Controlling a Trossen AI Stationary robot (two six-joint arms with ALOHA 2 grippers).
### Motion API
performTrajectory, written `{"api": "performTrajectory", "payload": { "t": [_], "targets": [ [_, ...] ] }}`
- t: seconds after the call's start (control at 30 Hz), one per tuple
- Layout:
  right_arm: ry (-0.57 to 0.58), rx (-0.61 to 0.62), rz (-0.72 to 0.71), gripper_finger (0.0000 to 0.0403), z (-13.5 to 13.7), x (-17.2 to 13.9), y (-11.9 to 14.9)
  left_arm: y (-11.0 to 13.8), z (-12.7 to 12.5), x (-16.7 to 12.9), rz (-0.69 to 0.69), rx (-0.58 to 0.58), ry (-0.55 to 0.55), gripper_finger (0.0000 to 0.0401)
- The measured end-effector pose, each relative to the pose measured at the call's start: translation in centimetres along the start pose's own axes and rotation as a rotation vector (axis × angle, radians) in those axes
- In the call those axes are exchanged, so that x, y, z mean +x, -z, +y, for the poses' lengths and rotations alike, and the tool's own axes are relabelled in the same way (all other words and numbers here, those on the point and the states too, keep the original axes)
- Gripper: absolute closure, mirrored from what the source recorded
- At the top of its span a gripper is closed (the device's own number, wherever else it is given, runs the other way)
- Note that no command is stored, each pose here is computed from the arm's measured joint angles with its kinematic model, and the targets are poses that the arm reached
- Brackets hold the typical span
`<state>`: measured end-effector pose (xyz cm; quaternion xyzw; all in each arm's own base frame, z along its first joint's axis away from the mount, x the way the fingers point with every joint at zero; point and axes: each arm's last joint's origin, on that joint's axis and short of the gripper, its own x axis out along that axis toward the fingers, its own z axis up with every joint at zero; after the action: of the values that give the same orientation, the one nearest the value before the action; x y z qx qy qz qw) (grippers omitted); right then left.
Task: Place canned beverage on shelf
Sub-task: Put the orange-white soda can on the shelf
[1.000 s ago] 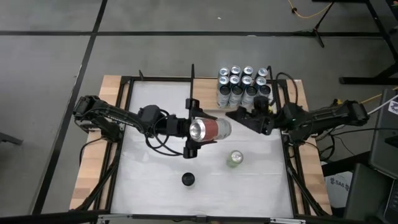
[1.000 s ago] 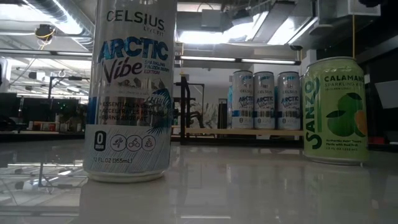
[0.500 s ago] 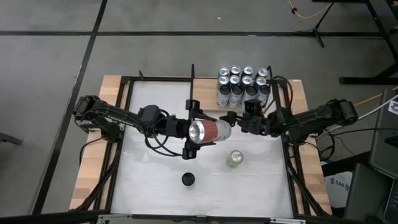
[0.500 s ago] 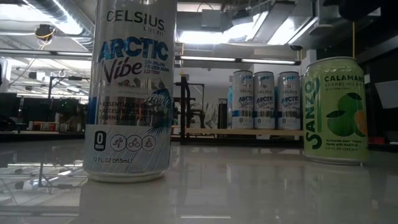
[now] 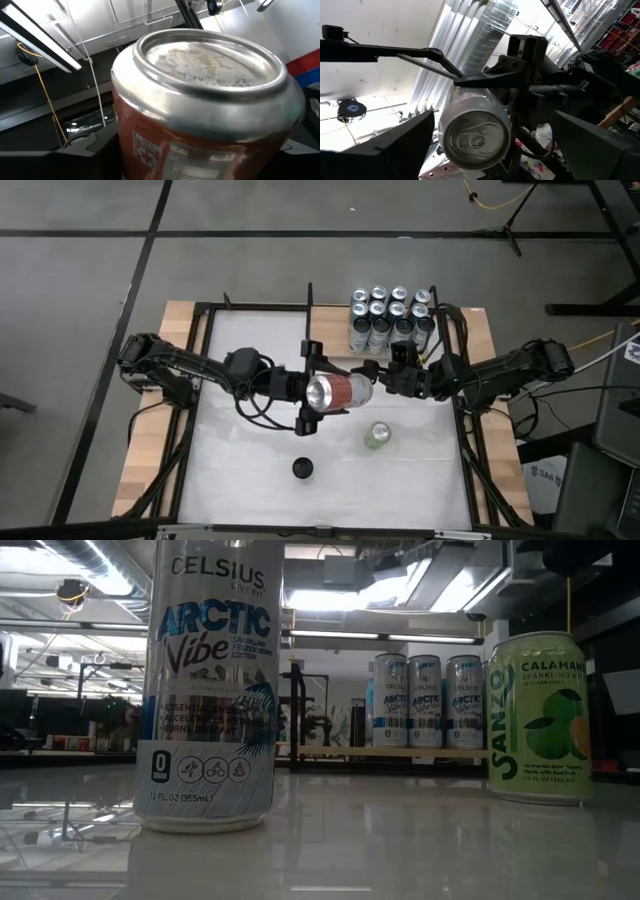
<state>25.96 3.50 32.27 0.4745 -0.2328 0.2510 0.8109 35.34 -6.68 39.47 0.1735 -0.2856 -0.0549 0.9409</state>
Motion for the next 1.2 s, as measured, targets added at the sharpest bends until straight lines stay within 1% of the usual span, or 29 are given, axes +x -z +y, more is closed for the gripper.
{"api": "performTrajectory", "payload": {
  "t": [0.13,0.5,0.6,0.73,0.8,1.03,1.2],
  "targets": [
    [-0.002,0.000,0.010,0.0015,0.0,0.0,0.0,0.4,0.4,0.0,0.021,0.007,0.012,0.0124],
    [-0.002,-0.003,0.018,0.0015,0.0,0.0,0.1,1.1,1.7,-0.2,0.019,0.019,0.047,0.0124],
    [0.001,-0.003,0.018,0.0015,-0.1,0.0,0.1,1.9,2.0,-0.1,0.016,0.011,0.047,0.0124],
    [0.008,-0.004,0.014,0.0015,-0.1,0.0,0.1,3.7,2.2,0.0,0.056,0.000,0.042,0.0124],
    [0.009,-0.005,0.017,0.0015,-0.1,0.0,0.1,4.2,2.4,0.0,0.066,-0.007,0.037,0.0124],
    [0.019,-0.007,0.018,0.0015,-0.2,0.0,0.1,4.7,3.2,-0.1,0.084,-0.006,0.027,0.0124],
    [0.056,-0.004,0.025,0.0015,-0.5,0.0,0.3,5.1,3.5,-0.2,0.113,-0.006,0.024,0.0124]
  ]
}}
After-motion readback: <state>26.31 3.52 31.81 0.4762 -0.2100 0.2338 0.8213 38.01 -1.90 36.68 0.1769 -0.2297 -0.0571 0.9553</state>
